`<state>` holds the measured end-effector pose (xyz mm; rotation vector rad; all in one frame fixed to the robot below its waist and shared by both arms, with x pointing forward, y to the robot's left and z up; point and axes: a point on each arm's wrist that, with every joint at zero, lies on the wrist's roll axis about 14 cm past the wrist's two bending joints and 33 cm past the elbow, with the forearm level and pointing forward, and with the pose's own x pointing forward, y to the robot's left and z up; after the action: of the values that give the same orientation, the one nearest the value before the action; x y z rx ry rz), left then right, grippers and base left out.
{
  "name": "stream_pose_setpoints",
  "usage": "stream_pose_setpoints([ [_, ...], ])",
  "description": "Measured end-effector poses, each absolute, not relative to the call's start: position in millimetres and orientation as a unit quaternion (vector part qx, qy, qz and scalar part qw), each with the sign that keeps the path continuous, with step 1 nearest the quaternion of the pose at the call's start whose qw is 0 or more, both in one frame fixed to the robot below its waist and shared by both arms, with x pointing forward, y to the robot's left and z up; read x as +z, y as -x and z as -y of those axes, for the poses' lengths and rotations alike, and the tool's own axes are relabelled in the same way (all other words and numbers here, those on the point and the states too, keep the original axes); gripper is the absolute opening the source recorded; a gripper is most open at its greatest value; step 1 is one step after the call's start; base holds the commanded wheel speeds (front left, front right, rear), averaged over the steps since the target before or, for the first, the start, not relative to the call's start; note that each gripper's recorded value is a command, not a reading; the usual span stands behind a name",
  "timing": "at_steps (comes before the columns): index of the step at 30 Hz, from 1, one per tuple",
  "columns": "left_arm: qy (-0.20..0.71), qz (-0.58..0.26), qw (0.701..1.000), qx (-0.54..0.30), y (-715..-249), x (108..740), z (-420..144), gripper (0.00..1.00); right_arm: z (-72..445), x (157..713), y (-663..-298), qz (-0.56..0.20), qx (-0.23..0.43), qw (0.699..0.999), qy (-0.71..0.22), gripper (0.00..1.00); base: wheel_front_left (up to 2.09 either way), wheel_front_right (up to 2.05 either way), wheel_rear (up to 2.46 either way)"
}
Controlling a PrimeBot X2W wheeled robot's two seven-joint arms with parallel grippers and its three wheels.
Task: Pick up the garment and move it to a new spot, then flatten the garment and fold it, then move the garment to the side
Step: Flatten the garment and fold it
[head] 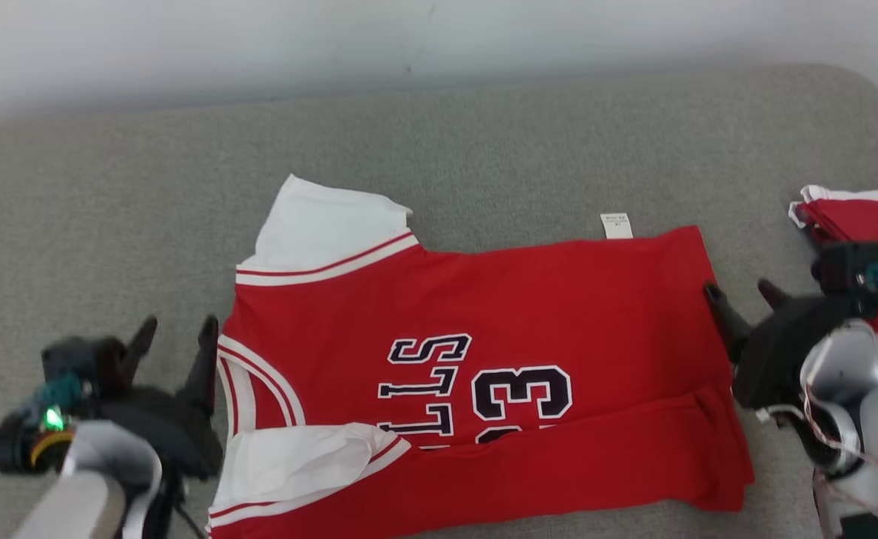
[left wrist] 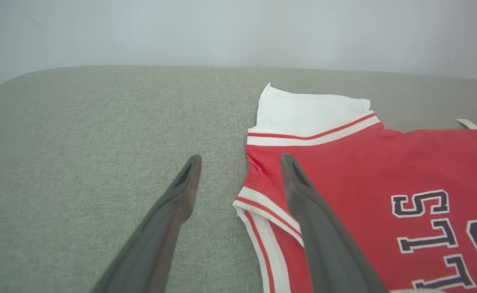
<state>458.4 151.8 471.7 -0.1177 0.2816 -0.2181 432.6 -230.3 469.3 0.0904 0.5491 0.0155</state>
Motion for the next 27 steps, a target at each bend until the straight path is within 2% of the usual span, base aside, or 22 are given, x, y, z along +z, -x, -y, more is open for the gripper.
stream_pose_setpoints([
  [10, 0.045, -0.133, 0.978, -0.154, -550, 488, -119, 1.00, 229, 470, -499, -0.311, 0.039, 0.950, -0.004, 1.00, 0.00, 0.00, 0.00],
  [15, 0.033, -0.176, 0.969, -0.172, -578, 467, -107, 1.00, 238, 460, -520, -0.332, 0.034, 0.943, 0.003, 1.00, 0.00, 0.00, 0.00],
  [27, 0.017, -0.267, 0.948, -0.173, -617, 410, -89, 1.00, 249, 423, -533, -0.376, 0.024, 0.926, 0.015, 1.00, 0.00, 0.00, 0.00],
])
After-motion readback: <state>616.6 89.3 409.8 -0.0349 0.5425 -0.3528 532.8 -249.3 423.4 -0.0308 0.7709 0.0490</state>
